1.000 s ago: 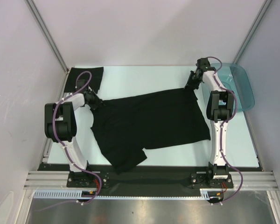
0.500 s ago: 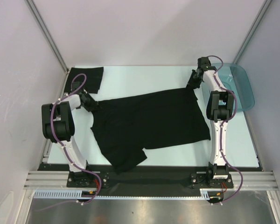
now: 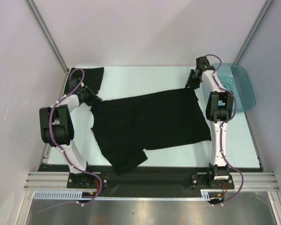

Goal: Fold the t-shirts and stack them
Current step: Fold the tshirt

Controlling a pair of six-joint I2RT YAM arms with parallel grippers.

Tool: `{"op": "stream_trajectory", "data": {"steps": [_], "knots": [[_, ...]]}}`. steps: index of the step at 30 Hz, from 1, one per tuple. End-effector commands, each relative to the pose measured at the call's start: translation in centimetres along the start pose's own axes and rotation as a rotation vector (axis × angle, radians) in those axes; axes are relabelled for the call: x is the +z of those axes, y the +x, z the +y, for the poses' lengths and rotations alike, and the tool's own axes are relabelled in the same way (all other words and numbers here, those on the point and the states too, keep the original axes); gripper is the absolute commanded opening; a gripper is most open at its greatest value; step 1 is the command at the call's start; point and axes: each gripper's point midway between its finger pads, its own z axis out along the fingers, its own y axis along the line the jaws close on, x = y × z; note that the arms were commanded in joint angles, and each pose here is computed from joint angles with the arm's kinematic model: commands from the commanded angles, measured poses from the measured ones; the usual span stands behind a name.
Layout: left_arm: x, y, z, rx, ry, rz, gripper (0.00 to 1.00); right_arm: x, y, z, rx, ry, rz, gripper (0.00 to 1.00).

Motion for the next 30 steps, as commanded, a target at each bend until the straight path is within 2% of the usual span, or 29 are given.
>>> {"op": "stream_trajectory", "data": {"steps": [1, 5, 11, 19, 24, 30], "knots": [[-0.1, -1.6, -2.4, -0.021, 0.101, -0.024, 0.17, -0.7, 0.0, -0.4, -0.023, 0.045, 0.000, 0.34], [1.3, -0.9, -1.7, -0.061, 0.093, 0.030, 0.12, -2.7, -0.7, 1.1, -0.054, 0.019, -0.025, 0.40], [2.2, -0.2, -0.8, -0.064, 0.077, 0.049, 0.13, -6.3, -1.8, 3.9, -0.066, -0.045, -0.068, 0.45], [2.1, -1.3, 0.7, -0.009, 0.020, 0.037, 0.15, -7.2, 1.8, 9.5, -0.140, -0.122, -0.017, 0.51], [2.0, -1.6, 3.5, -0.058, -0.024, 0.050, 0.15, -5.8, 1.7, 7.9, -0.121, -0.091, -0.008, 0.51], [2.9, -0.6, 5.1, -0.049, -0.080, 0.110, 0.15, -2.7, 1.7, 3.4, -0.074, -0.006, 0.024, 0.51]]}}
